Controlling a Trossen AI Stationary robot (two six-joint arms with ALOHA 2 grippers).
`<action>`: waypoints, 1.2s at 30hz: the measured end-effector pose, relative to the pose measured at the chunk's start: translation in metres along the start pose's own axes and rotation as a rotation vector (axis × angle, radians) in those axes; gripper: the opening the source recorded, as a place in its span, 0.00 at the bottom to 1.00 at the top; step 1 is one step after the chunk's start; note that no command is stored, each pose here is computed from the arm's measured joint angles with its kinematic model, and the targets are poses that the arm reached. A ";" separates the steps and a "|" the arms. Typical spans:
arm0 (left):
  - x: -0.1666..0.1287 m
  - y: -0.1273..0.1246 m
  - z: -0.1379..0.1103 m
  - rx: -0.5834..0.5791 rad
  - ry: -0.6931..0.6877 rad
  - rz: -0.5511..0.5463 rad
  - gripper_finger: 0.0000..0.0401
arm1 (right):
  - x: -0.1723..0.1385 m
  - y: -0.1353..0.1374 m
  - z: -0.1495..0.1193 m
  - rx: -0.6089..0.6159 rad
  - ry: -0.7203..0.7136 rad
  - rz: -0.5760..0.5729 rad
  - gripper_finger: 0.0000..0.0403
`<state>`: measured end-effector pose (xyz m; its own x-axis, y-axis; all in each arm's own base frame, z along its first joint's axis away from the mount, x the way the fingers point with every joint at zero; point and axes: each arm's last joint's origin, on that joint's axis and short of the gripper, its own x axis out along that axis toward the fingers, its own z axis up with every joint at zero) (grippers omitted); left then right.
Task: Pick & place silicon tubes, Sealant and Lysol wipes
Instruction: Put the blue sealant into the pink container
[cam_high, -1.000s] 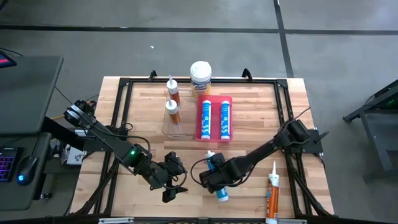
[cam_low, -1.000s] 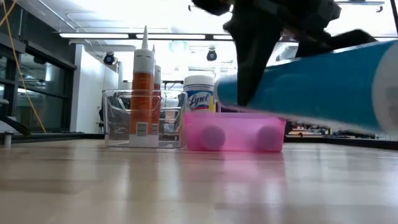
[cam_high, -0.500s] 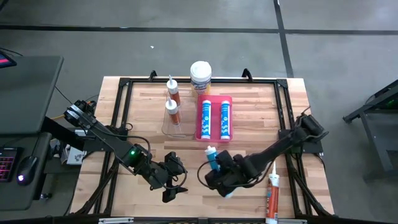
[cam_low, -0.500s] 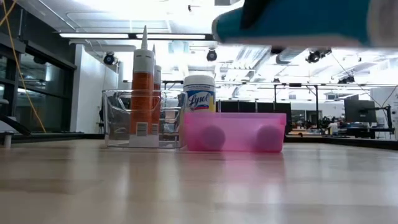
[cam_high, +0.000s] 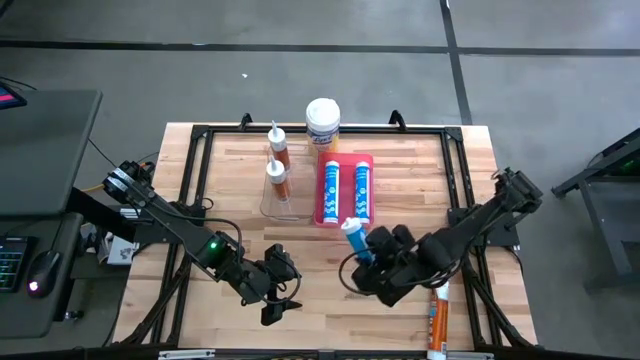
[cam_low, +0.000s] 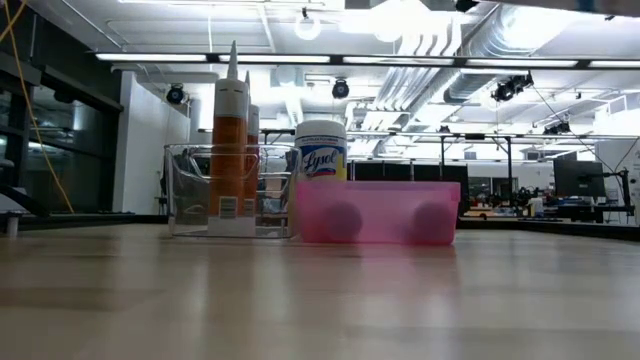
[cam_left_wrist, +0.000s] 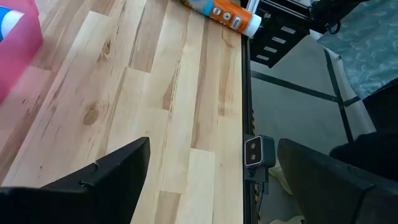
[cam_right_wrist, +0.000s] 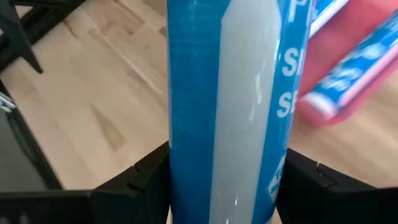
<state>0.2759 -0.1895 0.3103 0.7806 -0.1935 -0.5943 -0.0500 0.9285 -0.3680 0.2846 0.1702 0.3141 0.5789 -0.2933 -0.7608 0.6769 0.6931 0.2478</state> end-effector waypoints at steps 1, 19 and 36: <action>0.000 0.000 0.000 0.000 0.000 0.000 0.86 | -0.002 -0.004 0.003 -0.020 -0.003 -0.013 0.52; 0.000 0.000 0.000 0.000 0.000 0.000 0.86 | 0.005 -0.058 0.062 -0.334 0.059 -0.252 0.52; 0.000 0.000 0.000 0.000 0.000 0.000 0.86 | 0.005 -0.110 0.098 -0.385 -0.071 -0.275 0.52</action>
<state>0.2758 -0.1895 0.3103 0.7804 -0.1934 -0.5946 -0.0501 0.9286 -0.3678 0.2575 0.0279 0.3421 0.4408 -0.5348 -0.7209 0.5993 0.7732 -0.2072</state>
